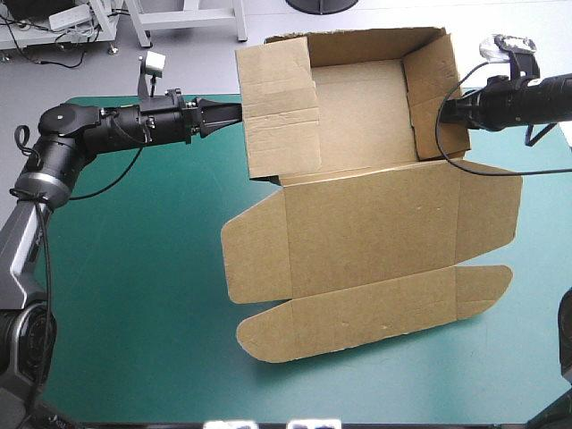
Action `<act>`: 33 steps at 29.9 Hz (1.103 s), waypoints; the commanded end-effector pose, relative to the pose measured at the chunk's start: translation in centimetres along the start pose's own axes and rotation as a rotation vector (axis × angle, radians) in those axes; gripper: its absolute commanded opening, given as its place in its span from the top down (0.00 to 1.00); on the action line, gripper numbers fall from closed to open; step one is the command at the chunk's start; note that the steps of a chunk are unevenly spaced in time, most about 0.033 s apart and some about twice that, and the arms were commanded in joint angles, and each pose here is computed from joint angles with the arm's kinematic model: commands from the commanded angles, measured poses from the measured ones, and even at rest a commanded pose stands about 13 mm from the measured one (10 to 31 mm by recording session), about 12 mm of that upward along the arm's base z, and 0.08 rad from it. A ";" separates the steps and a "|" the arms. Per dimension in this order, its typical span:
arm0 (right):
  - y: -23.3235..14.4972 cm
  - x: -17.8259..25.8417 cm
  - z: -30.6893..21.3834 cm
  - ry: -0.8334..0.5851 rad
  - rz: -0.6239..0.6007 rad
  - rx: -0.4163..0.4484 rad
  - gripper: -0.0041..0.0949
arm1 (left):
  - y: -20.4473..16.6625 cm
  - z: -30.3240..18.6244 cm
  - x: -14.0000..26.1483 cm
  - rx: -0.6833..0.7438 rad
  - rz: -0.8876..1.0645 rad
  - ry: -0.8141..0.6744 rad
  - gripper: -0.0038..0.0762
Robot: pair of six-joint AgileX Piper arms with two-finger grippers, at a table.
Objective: Fold the box
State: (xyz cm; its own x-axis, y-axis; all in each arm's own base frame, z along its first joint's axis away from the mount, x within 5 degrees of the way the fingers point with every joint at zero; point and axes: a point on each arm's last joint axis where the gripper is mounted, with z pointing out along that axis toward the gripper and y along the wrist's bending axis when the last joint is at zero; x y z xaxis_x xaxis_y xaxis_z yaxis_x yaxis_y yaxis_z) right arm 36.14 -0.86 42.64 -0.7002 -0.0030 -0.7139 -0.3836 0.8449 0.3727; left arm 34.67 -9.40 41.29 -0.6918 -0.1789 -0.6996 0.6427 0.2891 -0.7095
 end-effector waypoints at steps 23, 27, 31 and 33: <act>3.4 -1.1 -0.4 -0.069 -0.057 -0.012 0.98 | -3.7 1.1 0.4 0.040 0.051 0.053 0.48; 3.4 -1.1 -0.4 -0.074 -0.049 -0.011 0.98 | -3.2 1.1 0.3 -0.020 0.067 0.047 0.41; 3.4 -1.2 -0.3 -0.077 -0.039 0.008 0.98 | -2.5 1.1 0.1 -0.097 0.078 0.027 0.39; 3.6 -1.1 0.0 -0.065 -0.041 0.025 0.98 | -2.1 1.1 -0.1 -0.151 0.078 0.013 0.39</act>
State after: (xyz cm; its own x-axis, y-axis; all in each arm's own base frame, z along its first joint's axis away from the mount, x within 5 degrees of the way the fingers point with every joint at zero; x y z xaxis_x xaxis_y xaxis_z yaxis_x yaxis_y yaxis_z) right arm 36.72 1.40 41.83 -0.7192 -0.0559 -0.6926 -0.3787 0.8673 0.3232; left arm 34.73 -10.98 39.90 -0.7017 -0.0698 -0.7090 0.6188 0.4335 -0.6551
